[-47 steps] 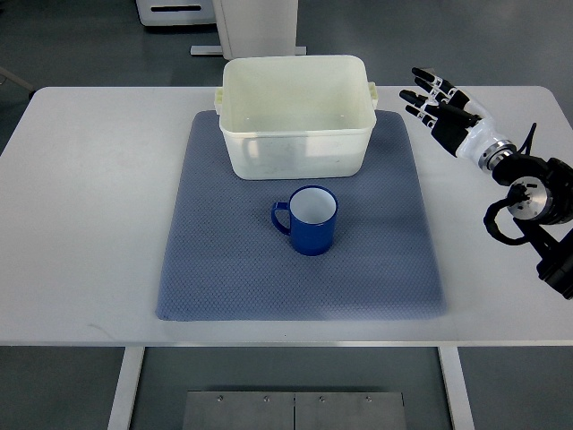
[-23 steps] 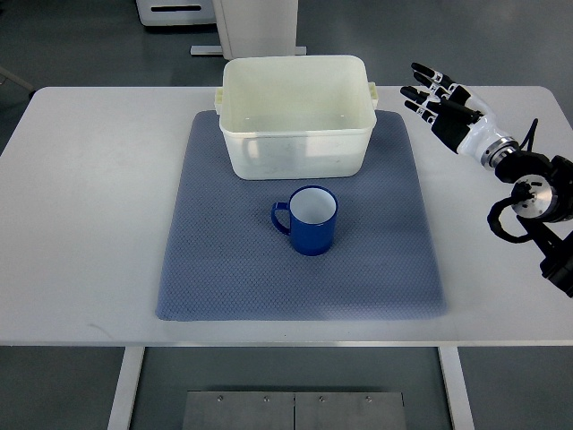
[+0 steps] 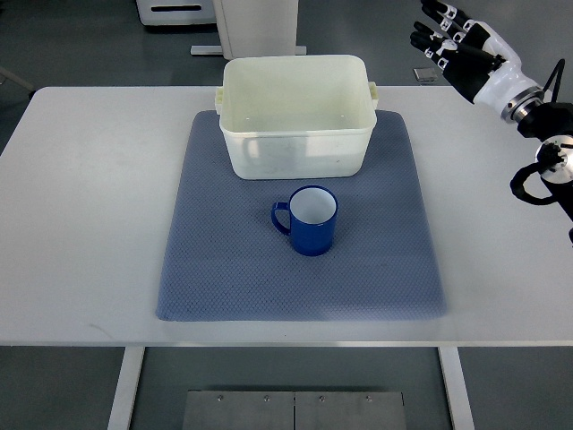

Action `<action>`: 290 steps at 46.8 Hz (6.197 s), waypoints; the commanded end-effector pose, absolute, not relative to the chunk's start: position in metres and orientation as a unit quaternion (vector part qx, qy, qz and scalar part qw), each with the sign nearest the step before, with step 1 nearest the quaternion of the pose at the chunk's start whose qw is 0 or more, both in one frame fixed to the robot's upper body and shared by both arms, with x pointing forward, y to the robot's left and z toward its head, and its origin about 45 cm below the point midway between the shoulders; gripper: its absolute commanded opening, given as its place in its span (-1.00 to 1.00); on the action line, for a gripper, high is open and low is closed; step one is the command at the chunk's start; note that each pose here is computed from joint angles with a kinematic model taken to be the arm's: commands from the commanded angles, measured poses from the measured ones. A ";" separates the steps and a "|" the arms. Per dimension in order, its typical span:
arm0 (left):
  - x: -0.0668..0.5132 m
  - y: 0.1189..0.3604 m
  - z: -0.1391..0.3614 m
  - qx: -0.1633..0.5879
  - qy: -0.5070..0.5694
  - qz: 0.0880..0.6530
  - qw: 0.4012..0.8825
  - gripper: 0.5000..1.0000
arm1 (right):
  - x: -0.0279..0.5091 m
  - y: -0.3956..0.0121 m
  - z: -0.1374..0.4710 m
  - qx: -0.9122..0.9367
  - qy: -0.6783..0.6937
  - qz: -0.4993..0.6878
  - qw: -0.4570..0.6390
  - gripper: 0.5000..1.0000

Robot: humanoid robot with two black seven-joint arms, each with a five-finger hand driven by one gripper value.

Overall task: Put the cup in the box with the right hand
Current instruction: 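Move the right hand over the box toward the blue mug, then lower the right hand onto the blue mug rim and close fingers, then lift the blue mug with the right hand above the box, then lower the blue mug into the cream box and open the right hand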

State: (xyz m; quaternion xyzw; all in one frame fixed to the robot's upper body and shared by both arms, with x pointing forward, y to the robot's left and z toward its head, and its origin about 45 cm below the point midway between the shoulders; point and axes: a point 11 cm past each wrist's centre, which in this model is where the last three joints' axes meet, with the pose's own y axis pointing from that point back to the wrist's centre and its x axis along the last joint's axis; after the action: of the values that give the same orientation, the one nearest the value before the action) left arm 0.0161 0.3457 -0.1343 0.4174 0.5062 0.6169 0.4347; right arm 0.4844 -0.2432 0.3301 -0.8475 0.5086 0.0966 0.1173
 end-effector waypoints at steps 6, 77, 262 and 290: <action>0.016 0.346 -0.134 0.417 0.506 0.617 0.435 1.00 | 0.466 -0.221 0.345 -0.890 0.451 0.024 0.060 1.00; 0.016 0.346 -0.134 0.417 0.506 0.617 0.435 1.00 | 0.395 -0.155 0.252 -0.935 0.297 -0.083 -0.174 0.97; 0.016 0.346 -0.134 0.417 0.506 0.617 0.435 1.00 | 0.512 -0.130 0.351 -0.881 0.447 -0.076 -0.132 -1.00; 0.016 0.346 -0.134 0.417 0.506 0.617 0.435 1.00 | 0.512 -0.120 0.305 -0.869 0.465 -0.043 -0.166 -1.00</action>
State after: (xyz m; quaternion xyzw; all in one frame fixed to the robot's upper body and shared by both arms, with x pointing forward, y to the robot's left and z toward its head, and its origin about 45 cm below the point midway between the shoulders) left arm 0.0163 0.3457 -0.1343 0.4172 0.5061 0.6170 0.4348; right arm 0.5138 -0.1226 0.3088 -0.8678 0.4684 -0.0437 -0.1601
